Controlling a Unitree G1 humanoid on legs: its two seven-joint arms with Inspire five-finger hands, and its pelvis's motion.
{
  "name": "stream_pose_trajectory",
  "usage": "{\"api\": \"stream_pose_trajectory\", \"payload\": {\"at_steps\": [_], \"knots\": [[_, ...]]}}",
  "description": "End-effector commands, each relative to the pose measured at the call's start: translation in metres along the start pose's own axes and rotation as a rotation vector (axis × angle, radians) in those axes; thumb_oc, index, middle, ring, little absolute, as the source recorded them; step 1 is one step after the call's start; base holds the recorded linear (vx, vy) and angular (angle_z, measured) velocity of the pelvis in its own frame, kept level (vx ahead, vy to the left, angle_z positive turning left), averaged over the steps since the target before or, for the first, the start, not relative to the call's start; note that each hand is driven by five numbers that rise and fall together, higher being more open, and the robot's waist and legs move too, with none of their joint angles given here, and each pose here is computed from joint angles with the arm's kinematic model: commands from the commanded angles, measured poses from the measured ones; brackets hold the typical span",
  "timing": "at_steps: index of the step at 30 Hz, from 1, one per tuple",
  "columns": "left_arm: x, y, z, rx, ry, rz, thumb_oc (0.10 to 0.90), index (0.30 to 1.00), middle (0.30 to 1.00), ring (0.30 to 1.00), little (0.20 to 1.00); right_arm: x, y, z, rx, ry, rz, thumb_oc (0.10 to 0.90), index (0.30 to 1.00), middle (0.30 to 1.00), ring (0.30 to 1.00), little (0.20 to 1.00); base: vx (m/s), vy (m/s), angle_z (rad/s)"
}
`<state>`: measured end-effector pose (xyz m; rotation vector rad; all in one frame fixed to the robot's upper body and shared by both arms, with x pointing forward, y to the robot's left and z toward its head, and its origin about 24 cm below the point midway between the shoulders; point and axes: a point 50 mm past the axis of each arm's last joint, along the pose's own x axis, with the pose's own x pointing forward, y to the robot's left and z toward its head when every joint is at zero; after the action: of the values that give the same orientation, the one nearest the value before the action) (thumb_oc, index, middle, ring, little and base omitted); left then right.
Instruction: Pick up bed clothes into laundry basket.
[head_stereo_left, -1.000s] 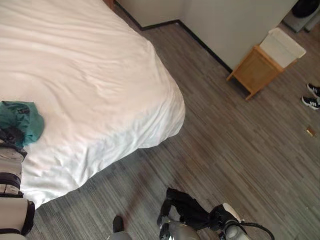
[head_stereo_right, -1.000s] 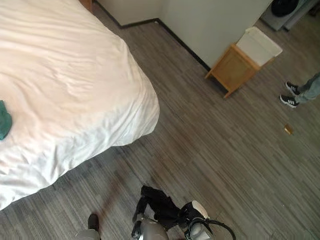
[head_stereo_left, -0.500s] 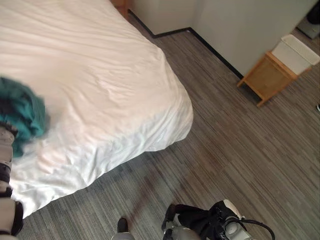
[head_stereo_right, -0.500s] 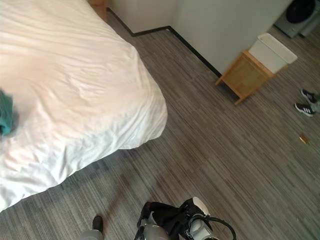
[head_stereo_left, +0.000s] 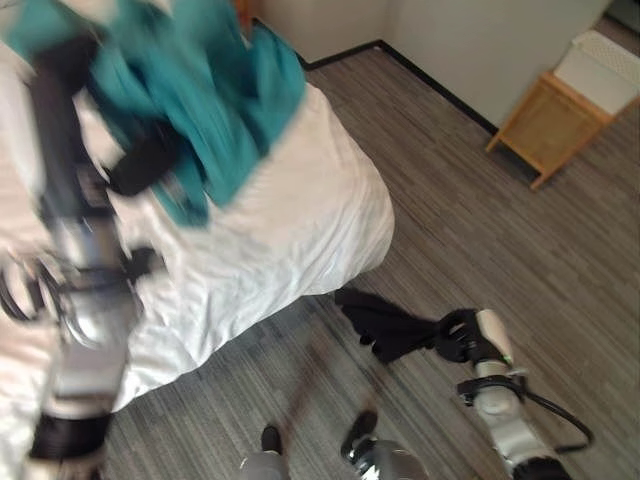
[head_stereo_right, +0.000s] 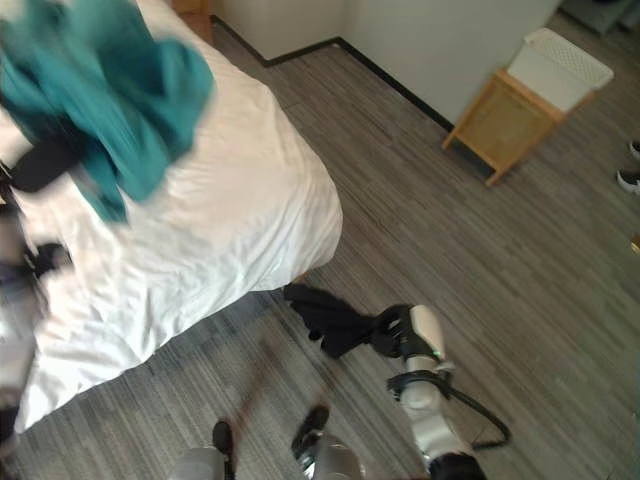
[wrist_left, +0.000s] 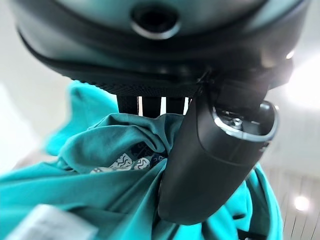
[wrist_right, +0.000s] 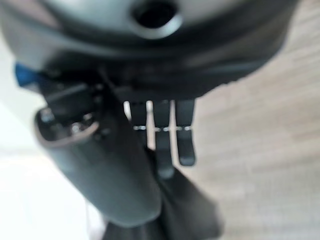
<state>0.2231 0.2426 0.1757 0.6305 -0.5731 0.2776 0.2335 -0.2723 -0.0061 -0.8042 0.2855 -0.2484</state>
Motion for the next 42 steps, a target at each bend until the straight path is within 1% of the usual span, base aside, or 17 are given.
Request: {"api": "stream_pose_trajectory", "payload": {"at_steps": [1,2,4,5,7,9,11,13,16,20,25,29,31,32,36,39,42], "knots": [[-0.007,0.020,0.006,-0.115,-0.042,0.125,0.400,0.300,0.300,0.300,0.300,0.015,-0.074,0.018,-0.064,-0.132,-0.237,0.400,0.300,0.300,0.300,0.300,-0.23,-0.088,-1.11],[-0.015,0.020,-0.003,-0.130,0.021,0.124,0.400,0.300,0.300,0.300,0.300,0.017,-0.079,0.030,-0.063,-0.175,-0.258,0.400,0.300,0.300,0.300,0.300,-0.23,-0.089,-1.03],[-0.030,0.016,-0.021,-0.073,0.128,0.124,0.400,0.300,0.300,0.300,0.300,0.017,-0.094,0.066,-0.046,-0.326,-0.300,0.400,0.300,0.300,0.300,0.300,-0.18,-0.187,-1.42],[-0.032,0.014,-0.027,-0.074,0.159,0.132,0.400,0.300,0.300,0.300,0.300,0.018,-0.099,0.081,-0.048,-0.390,-0.308,0.400,0.300,0.300,0.300,0.300,-0.11,-0.199,-1.33],[-0.033,0.012,-0.031,-0.080,0.179,0.142,0.400,0.300,0.300,0.300,0.300,0.019,-0.103,0.093,-0.055,-0.437,-0.310,0.400,0.300,0.300,0.300,0.300,-0.10,-0.108,-0.91],[-0.024,0.003,-0.047,-0.060,0.231,0.175,0.400,0.300,0.300,0.300,0.300,0.028,-0.108,0.129,-0.084,-0.557,-0.300,0.400,0.300,0.300,0.300,0.300,-0.22,-0.186,-1.13],[-0.018,-0.002,-0.052,-0.070,0.244,0.190,0.400,0.300,0.300,0.300,0.300,0.034,-0.109,0.141,-0.099,-0.586,-0.297,0.400,0.300,0.300,0.300,0.300,-0.16,-0.107,-0.70],[-0.011,-0.008,-0.065,-0.092,0.298,0.219,0.400,0.300,0.300,0.300,0.300,0.042,-0.103,0.170,-0.119,-0.654,-0.274,0.400,0.300,0.300,0.300,0.300,0.01,-0.190,-0.79],[-0.003,-0.013,-0.060,-0.153,0.280,0.227,0.400,0.300,0.300,0.300,0.300,0.047,-0.092,0.191,-0.124,-0.703,-0.226,0.400,0.300,0.300,0.300,0.300,0.14,-0.197,-1.28],[-0.005,-0.024,-0.056,-0.193,0.278,0.185,0.400,0.300,0.300,0.300,0.300,0.047,-0.093,0.194,-0.117,-0.713,-0.220,0.400,0.300,0.300,0.300,0.300,0.14,-0.006,-0.47],[-0.004,-0.030,-0.061,-0.133,0.304,0.183,0.400,0.300,0.300,0.300,0.300,0.046,-0.090,0.207,-0.110,-0.751,-0.234,0.400,0.300,0.300,0.300,0.300,0.33,0.035,-0.23],[-0.011,-0.037,-0.068,-0.138,0.357,0.175,0.400,0.300,0.300,0.300,0.300,0.043,-0.084,0.210,-0.089,-0.766,-0.233,0.400,0.300,0.300,0.300,0.300,0.33,0.099,-1.24],[-0.021,-0.042,-0.074,-0.128,0.402,0.126,0.400,0.300,0.300,0.300,0.300,0.038,-0.069,0.201,-0.064,-0.751,-0.194,0.400,0.300,0.300,0.300,0.300,0.64,0.189,-1.13],[-0.026,-0.050,-0.078,-0.102,0.424,0.050,0.400,0.300,0.300,0.300,0.300,0.034,-0.060,0.191,-0.052,-0.728,-0.177,0.400,0.300,0.300,0.300,0.300,0.68,0.179,0.34],[-0.021,-0.053,-0.083,-0.077,0.447,0.037,0.400,0.300,0.300,0.300,0.300,0.033,-0.047,0.179,0.004,-0.670,-0.176,0.400,0.300,0.300,0.300,0.300,0.45,0.148,0.06],[-0.013,-0.055,-0.080,-0.053,0.418,0.031,0.400,0.300,0.300,0.300,0.300,0.034,-0.043,0.161,0.039,-0.602,-0.184,0.400,0.300,0.300,0.300,0.300,0.53,0.065,0.10],[-0.007,-0.057,-0.077,-0.031,0.392,0.025,0.400,0.300,0.300,0.300,0.300,0.033,-0.042,0.152,0.047,-0.576,-0.183,0.400,0.300,0.300,0.300,0.300,0.35,0.032,0.26]]}}
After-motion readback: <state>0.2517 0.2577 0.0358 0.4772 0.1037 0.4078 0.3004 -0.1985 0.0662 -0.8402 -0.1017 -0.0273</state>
